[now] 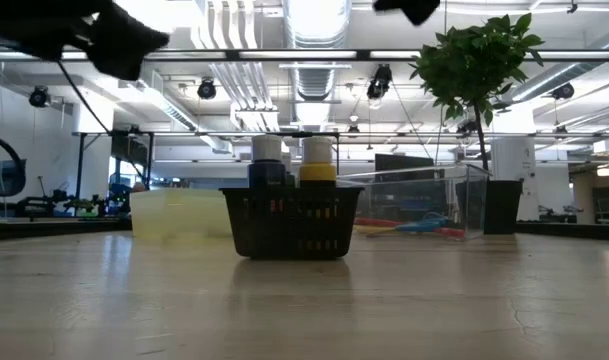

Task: Pick & Place Paint Supplies
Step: Return to Home Position

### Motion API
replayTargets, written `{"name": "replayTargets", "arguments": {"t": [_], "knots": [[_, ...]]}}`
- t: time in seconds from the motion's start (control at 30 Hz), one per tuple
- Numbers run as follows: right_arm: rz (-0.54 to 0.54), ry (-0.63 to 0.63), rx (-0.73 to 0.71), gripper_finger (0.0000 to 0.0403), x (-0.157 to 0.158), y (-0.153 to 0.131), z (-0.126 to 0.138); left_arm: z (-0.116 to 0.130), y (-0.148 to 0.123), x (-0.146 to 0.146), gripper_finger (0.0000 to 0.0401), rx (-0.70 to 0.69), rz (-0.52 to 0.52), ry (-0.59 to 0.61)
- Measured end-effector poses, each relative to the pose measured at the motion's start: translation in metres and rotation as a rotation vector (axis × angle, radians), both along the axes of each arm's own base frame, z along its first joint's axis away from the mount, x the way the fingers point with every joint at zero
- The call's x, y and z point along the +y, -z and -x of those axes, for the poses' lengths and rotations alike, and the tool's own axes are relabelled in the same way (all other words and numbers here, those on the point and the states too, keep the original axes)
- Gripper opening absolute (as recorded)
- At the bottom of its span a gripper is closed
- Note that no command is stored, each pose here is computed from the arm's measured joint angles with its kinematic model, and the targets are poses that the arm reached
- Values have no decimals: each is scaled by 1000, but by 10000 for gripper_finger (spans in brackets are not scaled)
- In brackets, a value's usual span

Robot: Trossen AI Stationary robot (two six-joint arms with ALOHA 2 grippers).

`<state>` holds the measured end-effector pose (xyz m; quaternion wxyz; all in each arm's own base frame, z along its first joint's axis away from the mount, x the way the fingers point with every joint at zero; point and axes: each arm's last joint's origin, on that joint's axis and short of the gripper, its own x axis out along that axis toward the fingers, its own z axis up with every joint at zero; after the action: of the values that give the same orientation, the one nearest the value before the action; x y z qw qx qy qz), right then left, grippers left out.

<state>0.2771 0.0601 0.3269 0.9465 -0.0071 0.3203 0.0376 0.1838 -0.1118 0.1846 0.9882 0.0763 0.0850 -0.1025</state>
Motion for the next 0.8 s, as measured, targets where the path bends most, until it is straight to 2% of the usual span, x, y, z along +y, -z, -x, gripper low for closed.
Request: {"name": "replayTargets", "arguments": {"t": [0.07, 0.2, 0.37, 0.57, 0.7, 0.8], "knots": [[6, -28, -30, 162, 12, -2, 1, 3, 2, 16, 287, -99, 72, 31], [26, -56, -54, 162, 30, -2, 3, 4, 13, 48, 287, -75, 141, 35], [9, -82, -51, 162, 42, -1, 7, 8, 8, 66, 287, -101, 112, 58], [-2, -126, -44, 162, 56, 2, 13, 32, 4, 76, 287, -5, 73, -58], [-22, -138, -38, 162, 64, 4, 16, 50, 4, 80, 287, -134, 98, -52], [-42, -140, -33, 162, 68, 5, 19, 61, 14, 84, 287, -200, 103, -62]]}}
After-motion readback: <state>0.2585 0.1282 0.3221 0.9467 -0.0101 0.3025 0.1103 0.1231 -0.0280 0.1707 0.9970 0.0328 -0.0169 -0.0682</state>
